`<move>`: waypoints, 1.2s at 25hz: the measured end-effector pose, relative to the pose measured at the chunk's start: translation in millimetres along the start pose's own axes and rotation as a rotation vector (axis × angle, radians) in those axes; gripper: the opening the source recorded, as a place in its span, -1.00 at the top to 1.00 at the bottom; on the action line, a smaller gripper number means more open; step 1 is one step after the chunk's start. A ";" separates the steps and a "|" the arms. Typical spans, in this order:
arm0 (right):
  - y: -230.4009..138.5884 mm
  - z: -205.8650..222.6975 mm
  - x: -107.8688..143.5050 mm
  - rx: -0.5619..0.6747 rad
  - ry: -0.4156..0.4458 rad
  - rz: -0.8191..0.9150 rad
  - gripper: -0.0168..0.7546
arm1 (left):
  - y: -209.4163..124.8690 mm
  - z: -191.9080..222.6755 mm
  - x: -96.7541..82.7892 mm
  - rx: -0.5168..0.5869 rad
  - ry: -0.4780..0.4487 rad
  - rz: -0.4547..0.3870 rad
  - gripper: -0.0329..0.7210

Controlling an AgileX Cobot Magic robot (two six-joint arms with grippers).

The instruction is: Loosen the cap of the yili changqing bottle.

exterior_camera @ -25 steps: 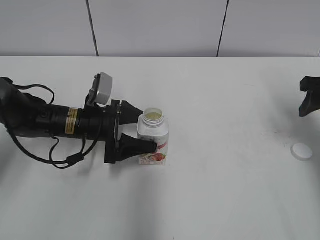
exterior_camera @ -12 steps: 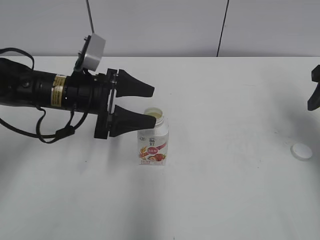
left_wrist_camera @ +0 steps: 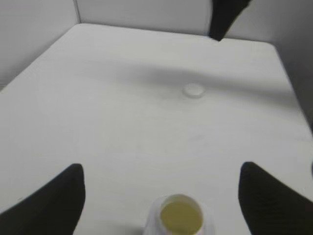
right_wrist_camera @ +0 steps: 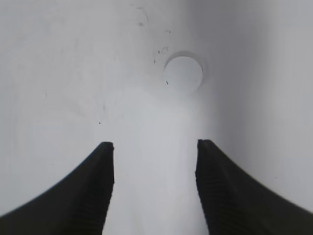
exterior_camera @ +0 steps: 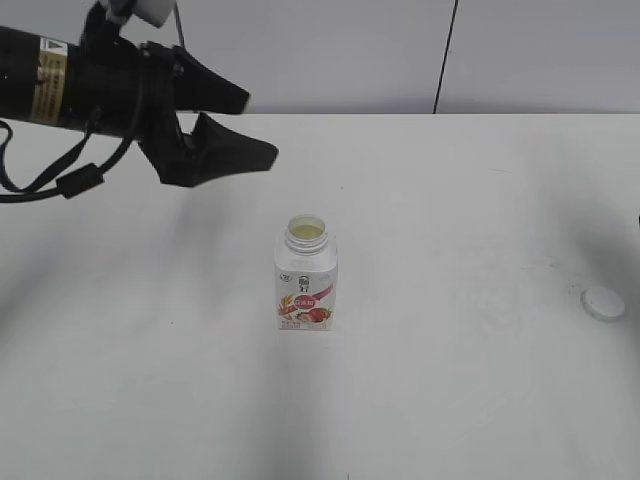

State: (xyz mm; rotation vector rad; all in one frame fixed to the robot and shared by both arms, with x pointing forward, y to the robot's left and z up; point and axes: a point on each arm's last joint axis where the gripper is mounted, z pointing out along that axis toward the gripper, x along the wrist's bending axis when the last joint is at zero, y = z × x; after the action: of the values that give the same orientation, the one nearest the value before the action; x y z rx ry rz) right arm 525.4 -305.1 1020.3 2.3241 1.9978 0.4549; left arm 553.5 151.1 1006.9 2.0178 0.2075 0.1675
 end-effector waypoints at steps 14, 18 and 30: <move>-19.1 -48.0 7.6 -0.095 0.016 -0.031 -0.15 | -6.7 -85.5 55.4 0.311 1.178 -0.248 -0.64; -20.4 -56.6 9.1 -0.116 0.019 -0.037 -0.15 | -30.1 -96.1 51.6 0.552 1.259 -0.367 -0.64; -29.1 -62.1 9.6 -0.029 0.014 -0.078 -0.15 | -15.8 -108.7 12.5 0.587 1.110 -0.857 -0.63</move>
State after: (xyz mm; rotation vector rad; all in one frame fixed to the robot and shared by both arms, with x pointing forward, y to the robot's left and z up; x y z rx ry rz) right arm 483.2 -300.7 1075.0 2.2230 2.0655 0.4935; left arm 541.8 255.7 1040.7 1.9711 1.9455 0.7167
